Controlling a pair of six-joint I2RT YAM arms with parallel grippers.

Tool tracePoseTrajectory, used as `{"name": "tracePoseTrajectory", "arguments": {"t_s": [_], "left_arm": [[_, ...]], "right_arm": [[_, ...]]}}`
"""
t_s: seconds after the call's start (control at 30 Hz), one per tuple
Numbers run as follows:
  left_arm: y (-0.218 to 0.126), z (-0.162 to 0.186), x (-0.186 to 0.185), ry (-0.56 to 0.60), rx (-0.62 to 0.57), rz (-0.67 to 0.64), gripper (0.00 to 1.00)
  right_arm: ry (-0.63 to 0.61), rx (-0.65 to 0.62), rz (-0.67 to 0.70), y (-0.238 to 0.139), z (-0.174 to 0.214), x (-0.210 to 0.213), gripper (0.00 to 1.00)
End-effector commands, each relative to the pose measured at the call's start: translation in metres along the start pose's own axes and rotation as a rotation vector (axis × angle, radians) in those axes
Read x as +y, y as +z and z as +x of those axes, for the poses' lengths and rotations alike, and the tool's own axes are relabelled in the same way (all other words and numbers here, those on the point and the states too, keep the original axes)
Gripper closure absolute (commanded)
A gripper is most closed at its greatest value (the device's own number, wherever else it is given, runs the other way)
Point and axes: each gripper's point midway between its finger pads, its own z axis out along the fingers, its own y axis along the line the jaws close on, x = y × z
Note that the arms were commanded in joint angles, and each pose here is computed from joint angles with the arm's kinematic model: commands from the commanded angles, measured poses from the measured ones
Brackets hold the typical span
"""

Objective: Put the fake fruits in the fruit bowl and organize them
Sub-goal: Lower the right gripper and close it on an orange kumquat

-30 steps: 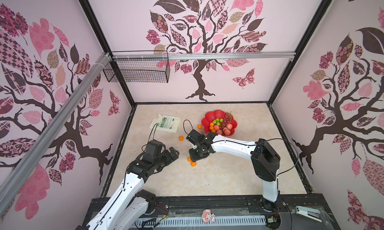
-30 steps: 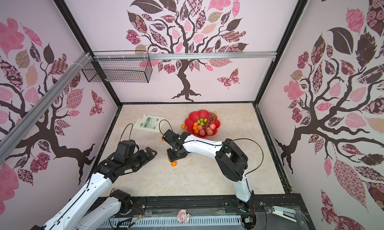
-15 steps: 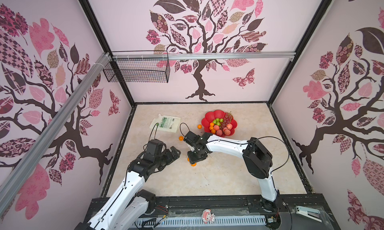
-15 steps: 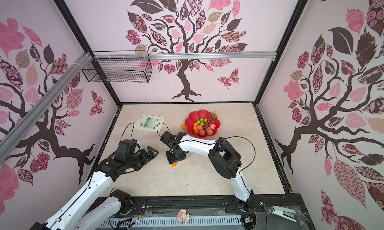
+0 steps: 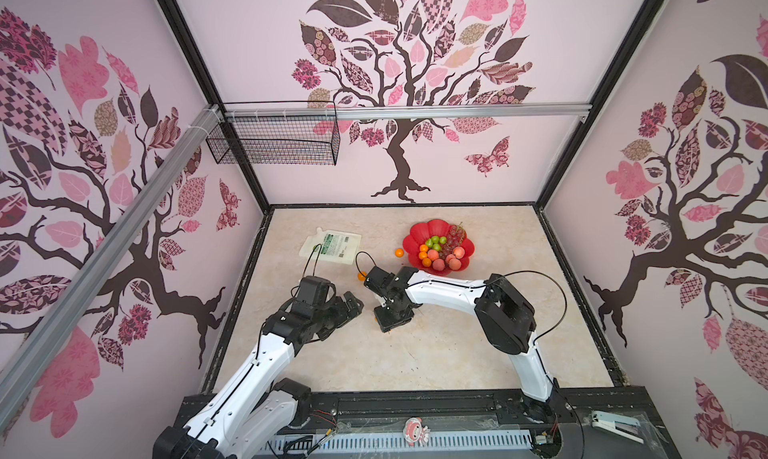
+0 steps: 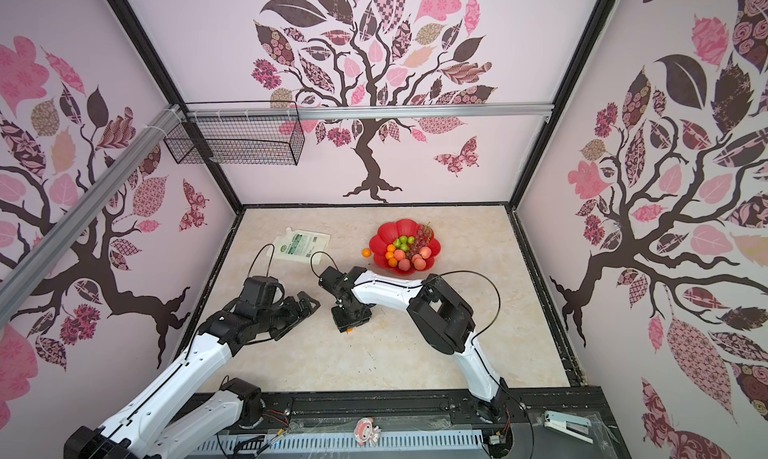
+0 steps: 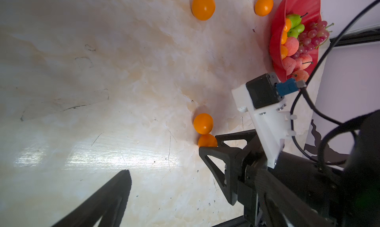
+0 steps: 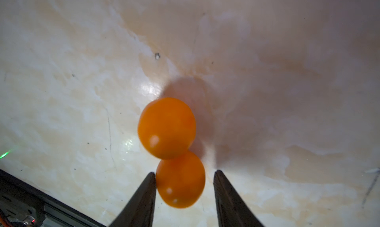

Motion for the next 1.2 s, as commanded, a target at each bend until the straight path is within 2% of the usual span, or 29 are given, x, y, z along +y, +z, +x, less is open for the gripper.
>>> {"name": "tracePoseTrajectory", "arguments": {"t_s": [0.0, 0.47, 0.67, 0.9, 1.17], "left_arm": [[-0.006, -0.01, -0.014, 0.023, -0.03, 0.039, 0.02], [-0.003, -0.01, -0.013, 0.023, -0.025, 0.038, 0.02], [-0.007, -0.015, -0.02, 0.074, -0.036, 0.044, 0.02], [-0.015, -0.028, -0.044, 0.167, -0.058, 0.092, 0.02], [-0.007, -0.045, -0.087, 0.242, -0.107, 0.163, 0.02]], "right_arm": [[-0.006, 0.021, 0.025, 0.006, -0.001, -0.001, 0.52], [-0.004, 0.027, 0.03, 0.007, -0.001, -0.002, 0.6], [-0.001, 0.012, 0.026, 0.0, -0.002, -0.001, 0.63], [0.039, -0.056, -0.013, -0.03, -0.005, -0.008, 0.65], [0.176, -0.182, -0.068, -0.082, -0.017, -0.06, 0.65]]}}
